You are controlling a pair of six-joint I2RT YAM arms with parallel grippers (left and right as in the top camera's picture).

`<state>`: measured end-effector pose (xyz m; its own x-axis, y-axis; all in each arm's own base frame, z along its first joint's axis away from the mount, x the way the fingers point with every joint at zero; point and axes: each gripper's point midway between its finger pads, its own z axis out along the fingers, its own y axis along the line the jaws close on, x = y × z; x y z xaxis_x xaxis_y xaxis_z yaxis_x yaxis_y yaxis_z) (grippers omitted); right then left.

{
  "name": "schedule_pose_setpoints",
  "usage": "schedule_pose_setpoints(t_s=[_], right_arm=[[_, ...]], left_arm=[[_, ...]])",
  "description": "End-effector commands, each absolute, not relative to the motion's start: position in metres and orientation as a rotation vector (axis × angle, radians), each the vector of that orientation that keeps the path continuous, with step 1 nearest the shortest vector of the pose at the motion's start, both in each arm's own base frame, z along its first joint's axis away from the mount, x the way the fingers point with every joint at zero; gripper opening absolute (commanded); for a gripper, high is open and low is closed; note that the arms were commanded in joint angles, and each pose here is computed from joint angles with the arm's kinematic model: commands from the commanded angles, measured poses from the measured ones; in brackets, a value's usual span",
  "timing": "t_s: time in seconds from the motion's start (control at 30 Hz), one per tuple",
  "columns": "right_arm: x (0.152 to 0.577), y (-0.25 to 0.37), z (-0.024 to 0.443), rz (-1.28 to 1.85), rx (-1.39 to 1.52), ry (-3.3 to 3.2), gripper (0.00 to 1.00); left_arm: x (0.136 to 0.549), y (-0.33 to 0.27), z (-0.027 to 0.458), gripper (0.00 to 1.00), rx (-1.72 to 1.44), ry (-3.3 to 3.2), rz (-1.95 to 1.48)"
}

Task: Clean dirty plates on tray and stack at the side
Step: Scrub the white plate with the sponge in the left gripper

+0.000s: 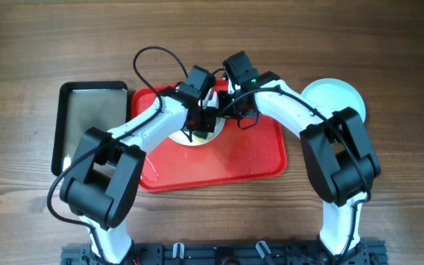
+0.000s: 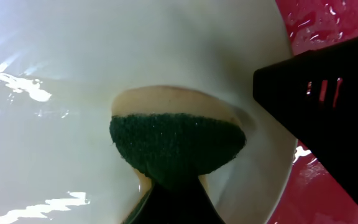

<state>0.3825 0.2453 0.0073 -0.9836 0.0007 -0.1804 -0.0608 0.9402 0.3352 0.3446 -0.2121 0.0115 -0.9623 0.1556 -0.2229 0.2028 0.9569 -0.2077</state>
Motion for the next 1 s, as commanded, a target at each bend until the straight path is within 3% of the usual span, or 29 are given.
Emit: schedule_pose_setpoints(t_s=[0.0, 0.1, 0.2, 0.33, 0.4, 0.57, 0.73, 0.83, 0.97], right_arm=[[0.375, 0.254, -0.001, 0.557, -0.091, 2.945, 0.04], [0.369, 0.256, -0.001, 0.59, -0.095, 2.964, 0.04], [0.367, 0.254, -0.003, 0.576, -0.076, 2.98, 0.04], [0.376, 0.241, -0.005, 0.534, 0.07, 2.98, 0.04], [0.384, 0.235, -0.001, 0.691, 0.064, 2.969, 0.04], [0.37, 0.25, -0.013, 1.113, -0.132, 2.962, 0.04], [0.369, 0.257, -0.012, 1.119, -0.158, 2.95, 0.04], [0.369, 0.257, -0.012, 1.119, -0.158, 2.951, 0.04], [0.368, 0.257, -0.012, 1.118, -0.157, 2.954, 0.04]], left_arm=[[0.363, -0.2, -0.004, 0.04, 0.224, 2.875, -0.361], [0.417, -0.161, 0.007, 0.04, 0.065, 2.695, -0.165], [0.44, -0.109, 0.015, 0.04, -0.188, 2.595, 0.063], [0.392, -0.083, -0.007, 0.04, -0.286, 2.822, 0.125], [0.37, -0.091, -0.014, 0.04, -0.28, 2.943, 0.014], [0.33, -0.166, 0.0, 0.04, 0.241, 3.041, -0.706], [0.305, -0.201, 0.003, 0.04, 0.416, 3.057, -0.771], [0.331, -0.209, -0.002, 0.04, 0.273, 2.995, -0.609], [0.393, -0.162, -0.002, 0.04, 0.002, 2.786, -0.126]])
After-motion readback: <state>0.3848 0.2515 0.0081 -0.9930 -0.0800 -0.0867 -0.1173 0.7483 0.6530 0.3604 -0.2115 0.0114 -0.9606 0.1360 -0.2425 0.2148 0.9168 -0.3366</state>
